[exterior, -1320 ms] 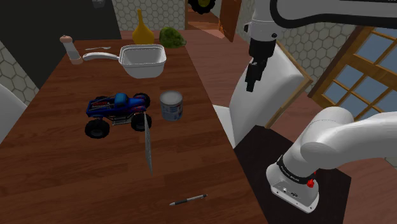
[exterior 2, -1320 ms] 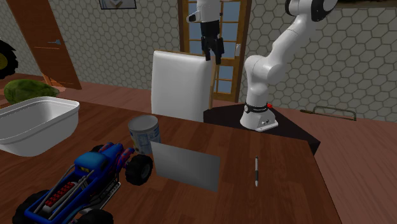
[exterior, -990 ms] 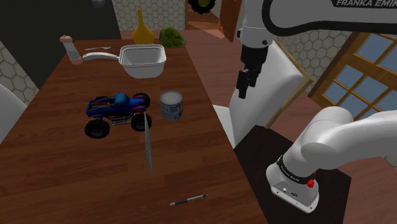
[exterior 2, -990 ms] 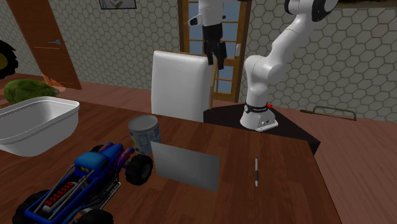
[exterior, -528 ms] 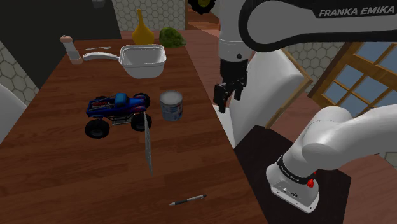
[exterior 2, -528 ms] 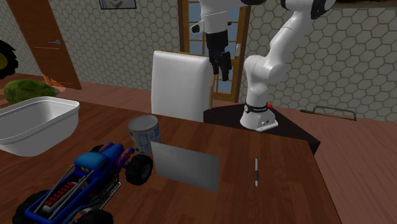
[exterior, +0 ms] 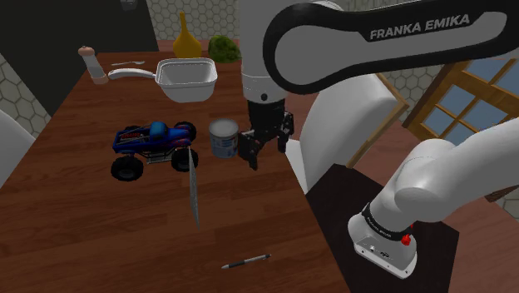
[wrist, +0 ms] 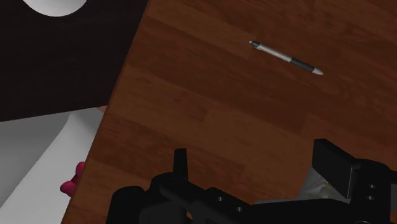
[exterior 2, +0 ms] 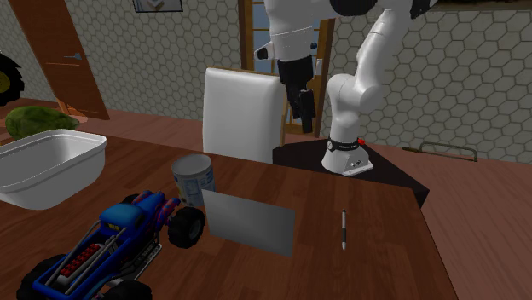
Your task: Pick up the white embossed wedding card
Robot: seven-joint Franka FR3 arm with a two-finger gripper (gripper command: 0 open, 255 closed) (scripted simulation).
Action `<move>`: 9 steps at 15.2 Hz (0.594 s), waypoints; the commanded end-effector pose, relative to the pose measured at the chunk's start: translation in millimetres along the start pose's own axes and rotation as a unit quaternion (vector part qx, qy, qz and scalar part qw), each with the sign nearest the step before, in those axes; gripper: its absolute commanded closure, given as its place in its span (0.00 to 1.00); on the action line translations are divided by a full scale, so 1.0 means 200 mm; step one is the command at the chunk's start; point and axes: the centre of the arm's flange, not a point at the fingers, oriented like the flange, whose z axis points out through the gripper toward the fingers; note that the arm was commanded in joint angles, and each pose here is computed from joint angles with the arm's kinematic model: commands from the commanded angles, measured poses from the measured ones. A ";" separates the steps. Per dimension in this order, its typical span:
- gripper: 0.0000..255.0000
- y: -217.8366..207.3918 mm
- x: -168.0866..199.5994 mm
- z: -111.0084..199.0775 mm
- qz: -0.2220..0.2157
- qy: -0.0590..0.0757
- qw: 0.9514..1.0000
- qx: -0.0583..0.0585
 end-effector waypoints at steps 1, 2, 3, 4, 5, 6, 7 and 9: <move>0.00 -0.13 0.04 0.03 0.017 -0.003 1.000 0.003; 0.00 -0.19 0.06 0.05 0.025 -0.005 1.000 0.003; 0.00 -0.25 0.08 0.06 0.033 -0.006 0.999 0.004; 0.00 -0.31 0.10 0.07 0.041 -0.008 0.999 0.005; 0.00 -0.37 0.13 0.09 0.049 -0.009 0.999 0.006; 0.00 -0.43 0.15 0.10 0.057 -0.011 0.998 0.007; 0.00 -0.49 0.17 0.11 0.065 -0.012 0.998 0.008; 0.00 -0.61 0.22 0.14 0.081 -0.015 0.997 0.009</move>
